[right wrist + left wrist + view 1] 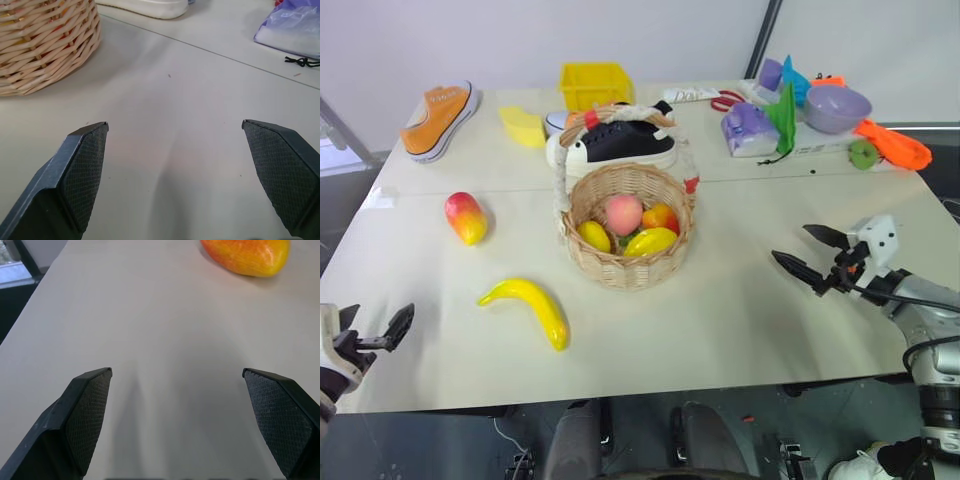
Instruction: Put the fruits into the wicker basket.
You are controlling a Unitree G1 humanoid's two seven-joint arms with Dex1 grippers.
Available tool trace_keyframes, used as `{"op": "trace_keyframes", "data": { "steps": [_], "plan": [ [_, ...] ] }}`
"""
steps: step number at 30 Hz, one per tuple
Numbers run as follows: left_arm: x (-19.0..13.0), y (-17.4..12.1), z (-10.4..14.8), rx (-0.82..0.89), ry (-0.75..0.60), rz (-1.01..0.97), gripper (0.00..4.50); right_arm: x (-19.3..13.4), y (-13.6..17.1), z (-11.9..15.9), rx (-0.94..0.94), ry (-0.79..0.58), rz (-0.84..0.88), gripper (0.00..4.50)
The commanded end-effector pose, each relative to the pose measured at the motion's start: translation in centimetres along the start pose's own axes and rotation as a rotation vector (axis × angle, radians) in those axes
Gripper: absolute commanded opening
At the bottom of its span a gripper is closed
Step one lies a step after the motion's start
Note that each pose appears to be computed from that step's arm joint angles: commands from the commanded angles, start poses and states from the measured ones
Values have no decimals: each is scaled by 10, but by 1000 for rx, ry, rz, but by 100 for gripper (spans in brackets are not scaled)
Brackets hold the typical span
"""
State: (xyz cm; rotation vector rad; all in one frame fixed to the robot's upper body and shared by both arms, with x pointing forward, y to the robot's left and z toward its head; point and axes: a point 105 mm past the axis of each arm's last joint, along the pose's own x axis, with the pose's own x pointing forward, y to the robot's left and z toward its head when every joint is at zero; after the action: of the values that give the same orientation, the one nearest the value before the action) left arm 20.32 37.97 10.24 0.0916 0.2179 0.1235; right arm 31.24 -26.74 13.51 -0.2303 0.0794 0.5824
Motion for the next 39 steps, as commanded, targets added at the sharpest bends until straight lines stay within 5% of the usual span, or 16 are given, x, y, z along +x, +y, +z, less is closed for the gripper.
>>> {"op": "trace_keyframes", "data": {
  "steps": [1,9,16,29,39],
  "plan": [
    [-3,3,16,6,-58,23,450,4,-2,16,-38,-42,-5,447],
    [7,-3,26,-47,-88,49,450,13,5,26,-50,-75,17,447],
    [31,-39,50,-33,-121,-29,450,21,24,39,-59,-107,92,447],
    [90,-74,90,14,-102,7,450,14,165,74,-122,-123,681,447],
    [138,-83,115,23,-25,118,450,28,186,87,-148,-204,727,447]
  ]
}}
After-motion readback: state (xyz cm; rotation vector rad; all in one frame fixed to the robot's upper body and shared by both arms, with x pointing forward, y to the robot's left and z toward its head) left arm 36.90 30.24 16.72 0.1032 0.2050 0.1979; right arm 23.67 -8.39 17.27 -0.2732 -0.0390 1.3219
